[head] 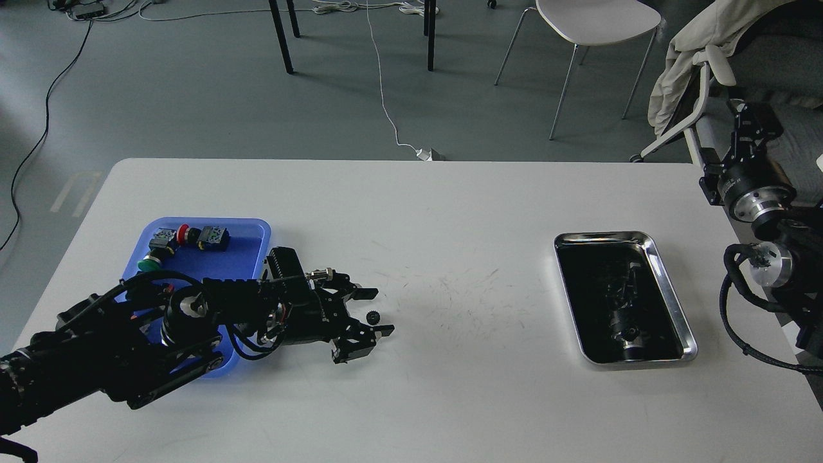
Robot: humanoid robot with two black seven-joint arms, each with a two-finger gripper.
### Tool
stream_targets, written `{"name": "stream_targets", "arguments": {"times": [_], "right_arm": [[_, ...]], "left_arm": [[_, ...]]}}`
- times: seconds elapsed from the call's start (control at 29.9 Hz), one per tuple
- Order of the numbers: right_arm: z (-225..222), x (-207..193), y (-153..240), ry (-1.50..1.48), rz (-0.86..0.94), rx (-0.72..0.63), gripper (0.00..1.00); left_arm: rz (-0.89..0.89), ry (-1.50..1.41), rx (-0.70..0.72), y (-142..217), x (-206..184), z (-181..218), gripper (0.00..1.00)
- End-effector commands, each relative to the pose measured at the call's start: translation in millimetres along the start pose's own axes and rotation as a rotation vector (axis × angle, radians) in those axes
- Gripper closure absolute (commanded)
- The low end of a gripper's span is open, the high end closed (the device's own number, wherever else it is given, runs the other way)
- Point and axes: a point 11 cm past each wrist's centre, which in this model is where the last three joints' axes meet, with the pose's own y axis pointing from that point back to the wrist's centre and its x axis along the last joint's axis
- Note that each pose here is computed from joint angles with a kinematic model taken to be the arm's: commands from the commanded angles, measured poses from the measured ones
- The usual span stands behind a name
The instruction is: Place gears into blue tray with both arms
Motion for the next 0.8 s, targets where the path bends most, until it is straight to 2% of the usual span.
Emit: {"name": "stream_targets", "arguments": {"times": [0.0,0.2,0.37,0.4,0.77], "right_arm": [[1.4,1.5,0.9,0.002,0.003,-0.004,0.06],[1.5,1.5,0.9,0.003,0.002,-0.004,0.06],[1.5,1.0,0.9,0.003,0.001,-0.004,0.06],[1.8,0.7,0.8,0.002,0.001,-0.004,0.06],[1.8,0.7,0.8,0.002,0.001,-0.004,0.06]], "left_arm": [[0.000,0.004,0.001,0.3,-2.8,0.6,0.31],[-0.001,0.012,0.000,0.4,-7.1,2.5,0.36],[-0.001,0.012,0.000,0.4,-7.1,2.5,0.37],[-0.003,0.017,0.000,0.5,-9.8,3.4,0.48],[-0.003,0.017,0.000,0.5,-9.9,3.5,0.49]]}}
